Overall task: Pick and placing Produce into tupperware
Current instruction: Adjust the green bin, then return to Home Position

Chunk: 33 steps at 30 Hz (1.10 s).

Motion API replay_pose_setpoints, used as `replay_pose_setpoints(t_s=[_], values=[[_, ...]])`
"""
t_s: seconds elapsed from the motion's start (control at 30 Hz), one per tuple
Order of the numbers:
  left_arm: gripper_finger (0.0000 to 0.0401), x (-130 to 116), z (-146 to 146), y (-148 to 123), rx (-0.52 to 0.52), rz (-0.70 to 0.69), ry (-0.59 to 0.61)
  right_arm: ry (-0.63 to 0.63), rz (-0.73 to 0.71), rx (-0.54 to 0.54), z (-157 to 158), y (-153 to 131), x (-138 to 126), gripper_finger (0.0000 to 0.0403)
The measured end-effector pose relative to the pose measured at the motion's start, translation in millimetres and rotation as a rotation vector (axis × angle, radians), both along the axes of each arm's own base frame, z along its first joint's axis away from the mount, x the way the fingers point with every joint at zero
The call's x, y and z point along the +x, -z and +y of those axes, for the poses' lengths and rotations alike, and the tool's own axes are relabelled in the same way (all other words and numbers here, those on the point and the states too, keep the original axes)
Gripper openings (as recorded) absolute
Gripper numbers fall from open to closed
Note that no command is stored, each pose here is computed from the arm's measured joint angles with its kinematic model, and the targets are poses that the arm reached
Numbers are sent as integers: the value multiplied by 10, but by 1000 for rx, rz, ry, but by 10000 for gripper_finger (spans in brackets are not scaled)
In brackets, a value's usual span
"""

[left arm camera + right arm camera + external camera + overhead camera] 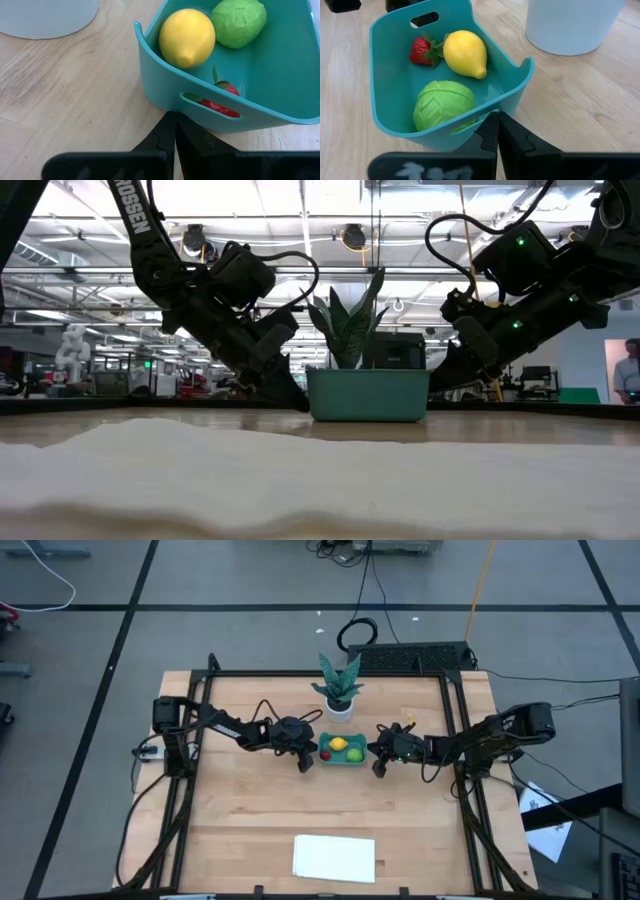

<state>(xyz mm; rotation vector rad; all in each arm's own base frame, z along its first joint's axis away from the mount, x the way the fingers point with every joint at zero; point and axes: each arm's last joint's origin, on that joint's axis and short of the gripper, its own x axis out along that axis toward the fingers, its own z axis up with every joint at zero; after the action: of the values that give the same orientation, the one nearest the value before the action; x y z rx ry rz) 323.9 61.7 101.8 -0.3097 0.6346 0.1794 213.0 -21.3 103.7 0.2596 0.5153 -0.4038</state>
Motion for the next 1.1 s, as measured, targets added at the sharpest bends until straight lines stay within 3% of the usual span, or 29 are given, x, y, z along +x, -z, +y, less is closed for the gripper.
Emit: replay_pose_setpoints(t_s=[0.23, 0.5, 0.77, 1.1], values=[[34, -5, -3, 8, -2, 11, 1, -2, 0, 3, 1, 1, 0, 3], [64, -19, -5, 26, -5, 38, 2, 9, 39, 32, 5, 50, -37, 34], [73, -51, -9, -7, 0, 67, -1, 30, 50, 39, 3, 89, -92, 36], [72, -301, -120, -376, 161, 162, -46, 51, 16, 34, -33, 30, -141, 33]])
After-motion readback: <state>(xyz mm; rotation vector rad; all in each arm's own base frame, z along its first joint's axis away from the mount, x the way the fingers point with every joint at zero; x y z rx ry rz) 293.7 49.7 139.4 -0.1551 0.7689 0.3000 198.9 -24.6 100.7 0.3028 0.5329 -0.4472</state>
